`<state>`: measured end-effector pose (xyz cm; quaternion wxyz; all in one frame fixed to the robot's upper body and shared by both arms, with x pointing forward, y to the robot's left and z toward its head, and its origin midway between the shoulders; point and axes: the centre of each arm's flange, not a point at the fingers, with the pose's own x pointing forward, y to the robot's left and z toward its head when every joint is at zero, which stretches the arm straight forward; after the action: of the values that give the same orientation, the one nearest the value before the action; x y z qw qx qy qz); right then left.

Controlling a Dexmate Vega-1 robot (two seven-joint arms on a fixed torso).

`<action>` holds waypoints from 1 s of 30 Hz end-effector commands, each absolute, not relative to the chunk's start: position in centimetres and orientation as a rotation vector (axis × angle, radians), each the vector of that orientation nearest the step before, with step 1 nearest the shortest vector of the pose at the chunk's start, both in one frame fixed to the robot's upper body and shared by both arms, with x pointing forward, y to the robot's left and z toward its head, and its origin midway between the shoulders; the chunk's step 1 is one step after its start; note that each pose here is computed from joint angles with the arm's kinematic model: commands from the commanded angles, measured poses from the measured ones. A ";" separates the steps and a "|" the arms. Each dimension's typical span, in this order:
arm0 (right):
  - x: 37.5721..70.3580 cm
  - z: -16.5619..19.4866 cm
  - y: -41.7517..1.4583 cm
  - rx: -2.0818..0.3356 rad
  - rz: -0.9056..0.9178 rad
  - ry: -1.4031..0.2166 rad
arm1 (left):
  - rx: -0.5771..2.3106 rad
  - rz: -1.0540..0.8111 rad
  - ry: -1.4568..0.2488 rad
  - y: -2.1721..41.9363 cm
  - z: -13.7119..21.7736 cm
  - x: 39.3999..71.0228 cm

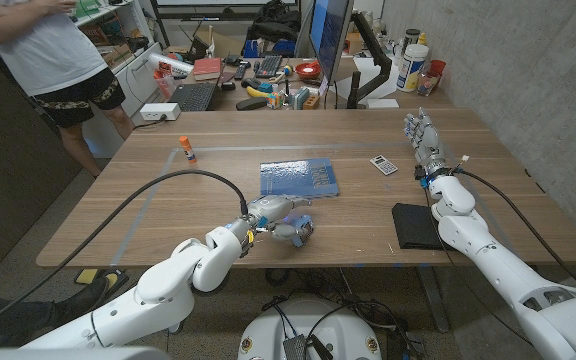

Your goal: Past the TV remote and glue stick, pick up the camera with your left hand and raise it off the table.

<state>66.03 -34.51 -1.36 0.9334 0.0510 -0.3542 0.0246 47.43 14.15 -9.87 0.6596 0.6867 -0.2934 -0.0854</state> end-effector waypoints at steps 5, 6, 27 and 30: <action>66.2 -1.1 -34.3 0.102 0.054 -0.733 | 1.485 -0.216 -0.646 14.1 -9.7 48.5; 66.2 -1.1 -34.3 0.103 0.055 -0.734 | 1.480 -0.218 -0.645 14.1 -9.7 48.5; 66.5 -0.8 -33.6 0.098 0.052 -0.736 | 1.392 -0.257 -0.605 14.9 -9.0 49.4; 66.5 -0.7 -33.5 0.096 0.052 -0.738 | 1.384 -0.256 -0.608 15.0 -8.9 49.6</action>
<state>66.34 -33.89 -0.94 0.9316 0.0493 -0.3590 0.0274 48.94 14.30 -9.53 0.7081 0.6392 -0.2779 -0.1136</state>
